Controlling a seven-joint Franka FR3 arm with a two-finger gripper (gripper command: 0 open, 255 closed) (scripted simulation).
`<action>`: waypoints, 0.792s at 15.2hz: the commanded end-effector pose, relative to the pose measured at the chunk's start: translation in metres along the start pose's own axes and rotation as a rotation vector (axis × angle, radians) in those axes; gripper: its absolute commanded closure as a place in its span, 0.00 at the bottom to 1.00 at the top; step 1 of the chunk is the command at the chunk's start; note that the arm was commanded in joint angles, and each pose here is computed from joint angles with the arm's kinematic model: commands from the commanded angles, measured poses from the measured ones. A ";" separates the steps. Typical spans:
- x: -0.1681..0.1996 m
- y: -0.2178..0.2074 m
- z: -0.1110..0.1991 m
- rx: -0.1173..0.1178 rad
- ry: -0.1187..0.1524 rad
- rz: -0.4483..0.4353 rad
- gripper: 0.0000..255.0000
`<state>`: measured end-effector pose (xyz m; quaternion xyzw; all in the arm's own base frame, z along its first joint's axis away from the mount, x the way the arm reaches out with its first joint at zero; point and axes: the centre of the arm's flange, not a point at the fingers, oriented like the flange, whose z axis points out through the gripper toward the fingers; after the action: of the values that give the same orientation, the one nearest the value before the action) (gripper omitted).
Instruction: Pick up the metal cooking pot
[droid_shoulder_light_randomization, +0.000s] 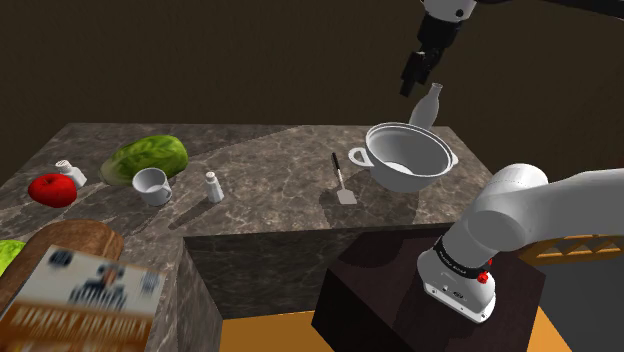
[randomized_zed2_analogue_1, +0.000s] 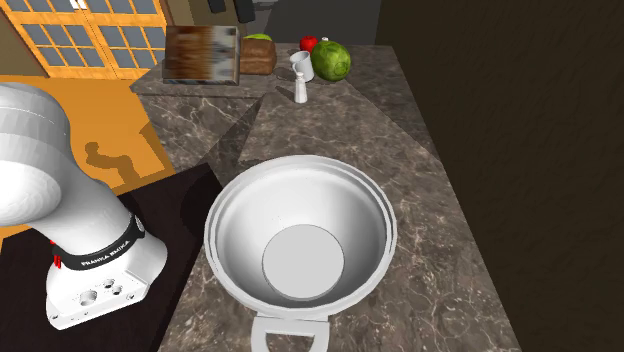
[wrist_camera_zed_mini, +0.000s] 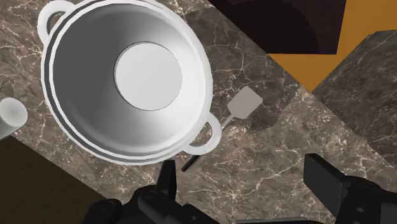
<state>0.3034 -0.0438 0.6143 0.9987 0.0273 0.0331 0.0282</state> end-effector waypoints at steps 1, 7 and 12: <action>0.000 0.000 0.000 0.000 0.000 0.000 0.00; 0.001 -0.006 0.079 -0.040 -0.024 0.002 0.00; 0.000 -0.009 0.146 -0.073 -0.044 0.004 0.00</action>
<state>0.3153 -0.0424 0.4821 0.9977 0.0234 0.0130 0.0618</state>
